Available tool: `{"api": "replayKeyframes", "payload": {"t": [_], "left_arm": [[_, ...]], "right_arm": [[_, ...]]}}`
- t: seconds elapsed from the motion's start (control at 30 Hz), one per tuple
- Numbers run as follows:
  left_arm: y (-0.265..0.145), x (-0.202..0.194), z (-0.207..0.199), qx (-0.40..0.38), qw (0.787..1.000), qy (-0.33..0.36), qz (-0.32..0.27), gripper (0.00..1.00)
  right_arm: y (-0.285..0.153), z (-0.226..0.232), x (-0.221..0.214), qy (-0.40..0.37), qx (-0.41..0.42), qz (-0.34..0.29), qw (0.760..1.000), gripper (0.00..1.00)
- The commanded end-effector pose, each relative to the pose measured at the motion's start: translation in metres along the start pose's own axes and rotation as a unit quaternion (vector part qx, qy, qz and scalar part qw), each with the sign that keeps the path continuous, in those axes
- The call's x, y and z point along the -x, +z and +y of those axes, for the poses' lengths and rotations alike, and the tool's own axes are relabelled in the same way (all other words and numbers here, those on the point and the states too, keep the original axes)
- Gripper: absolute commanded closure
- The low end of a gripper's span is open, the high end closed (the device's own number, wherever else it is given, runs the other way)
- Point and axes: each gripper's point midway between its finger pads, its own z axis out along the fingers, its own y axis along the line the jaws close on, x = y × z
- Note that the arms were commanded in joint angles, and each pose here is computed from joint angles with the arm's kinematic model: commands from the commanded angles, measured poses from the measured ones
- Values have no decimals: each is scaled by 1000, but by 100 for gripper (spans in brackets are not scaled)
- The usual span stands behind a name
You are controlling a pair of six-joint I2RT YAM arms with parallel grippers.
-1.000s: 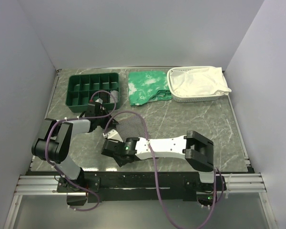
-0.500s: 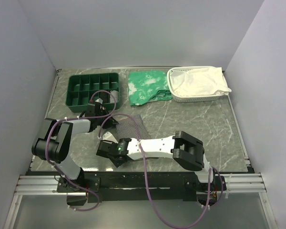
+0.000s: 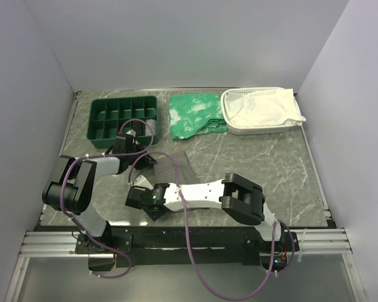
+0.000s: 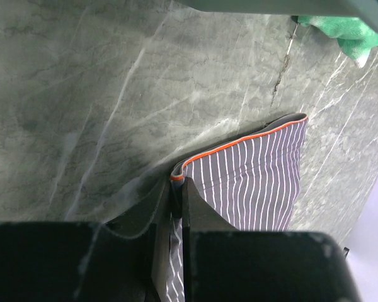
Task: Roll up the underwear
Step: Fold the underwear at the center of the board.
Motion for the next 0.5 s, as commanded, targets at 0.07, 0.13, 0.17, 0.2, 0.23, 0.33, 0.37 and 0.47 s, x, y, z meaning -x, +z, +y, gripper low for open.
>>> {"api": "replayKeyframes", "payload": {"t": [0.07, 0.13, 0.17, 0.2, 0.23, 0.33, 0.37, 0.47], "left_arm": [[5, 0, 7, 15, 1000, 12, 3, 99], [5, 0, 8, 15, 1000, 11, 4, 99], [5, 0, 6, 13, 1000, 11, 4, 99], [5, 0, 6, 13, 1000, 11, 4, 99], [5, 0, 6, 12, 1000, 12, 4, 99], [4, 0, 7, 15, 1000, 11, 4, 99], [5, 0, 7, 15, 1000, 11, 4, 99], [4, -1, 7, 15, 1000, 11, 5, 99]], "right_arm": [[6, -5, 5, -4, -17, -2, 1000, 58], [10, -6, 3, -8, -20, 2, 1000, 58], [11, -6, 2, -8, -21, 3, 1000, 59], [13, -6, 0, -10, -22, 7, 1000, 59], [14, -6, -1, -11, -23, 8, 1000, 59], [17, -7, -4, -12, -25, 12, 1000, 59], [18, -7, -4, -12, -26, 13, 1000, 60], [20, -8, -7, -11, -29, 17, 999, 64]]}}
